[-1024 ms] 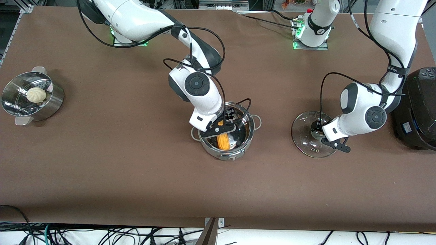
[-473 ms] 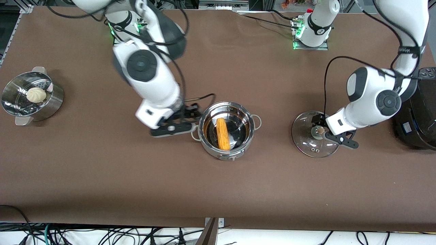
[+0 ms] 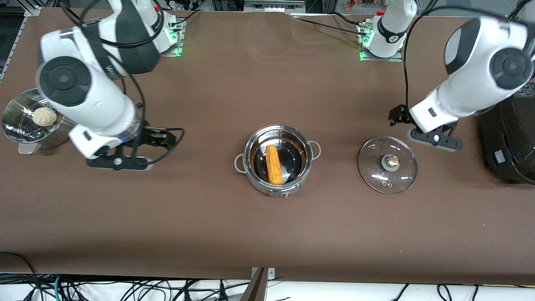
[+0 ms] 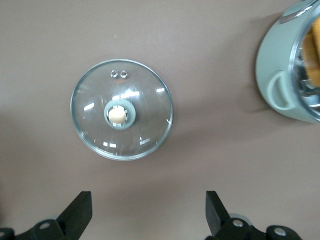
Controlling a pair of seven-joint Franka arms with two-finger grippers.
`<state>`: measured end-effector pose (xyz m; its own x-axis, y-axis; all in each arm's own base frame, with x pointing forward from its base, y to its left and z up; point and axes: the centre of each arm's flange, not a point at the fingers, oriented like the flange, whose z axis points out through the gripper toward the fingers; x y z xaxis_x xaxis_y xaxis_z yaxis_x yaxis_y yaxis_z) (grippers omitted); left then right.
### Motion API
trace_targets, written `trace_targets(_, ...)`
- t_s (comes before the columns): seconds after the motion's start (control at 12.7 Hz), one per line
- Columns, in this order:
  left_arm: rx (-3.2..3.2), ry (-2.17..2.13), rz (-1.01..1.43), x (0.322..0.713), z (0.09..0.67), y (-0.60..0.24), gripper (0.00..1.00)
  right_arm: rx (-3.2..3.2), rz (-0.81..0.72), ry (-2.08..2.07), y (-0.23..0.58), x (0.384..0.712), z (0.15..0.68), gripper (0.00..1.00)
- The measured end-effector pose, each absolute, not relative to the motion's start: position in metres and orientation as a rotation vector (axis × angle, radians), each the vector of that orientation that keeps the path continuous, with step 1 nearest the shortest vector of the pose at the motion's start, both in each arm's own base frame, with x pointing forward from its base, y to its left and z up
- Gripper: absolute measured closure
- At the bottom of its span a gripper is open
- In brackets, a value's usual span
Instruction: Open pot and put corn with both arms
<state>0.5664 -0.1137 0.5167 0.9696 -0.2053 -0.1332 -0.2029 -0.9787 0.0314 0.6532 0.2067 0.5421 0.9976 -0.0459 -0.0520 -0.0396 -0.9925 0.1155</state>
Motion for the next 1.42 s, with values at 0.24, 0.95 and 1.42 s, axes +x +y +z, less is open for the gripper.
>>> trace_targets(0.24,3.119,-0.215,-0.21,0.557,0.58,-0.116,0.0,3.018,-0.086,-0.027,0.113,0.65,0.566,0.0)
trace_targets(0.95,3.13,0.006,-0.054,0.551,0.621,-0.051,0.0,3.07,-0.048,-0.133,0.031,0.588,0.587,0.0)
trace_targets(1.42,3.13,0.048,0.003,0.537,0.61,-0.037,0.0,3.09,-0.093,-0.187,0.01,0.556,0.608,0.0)
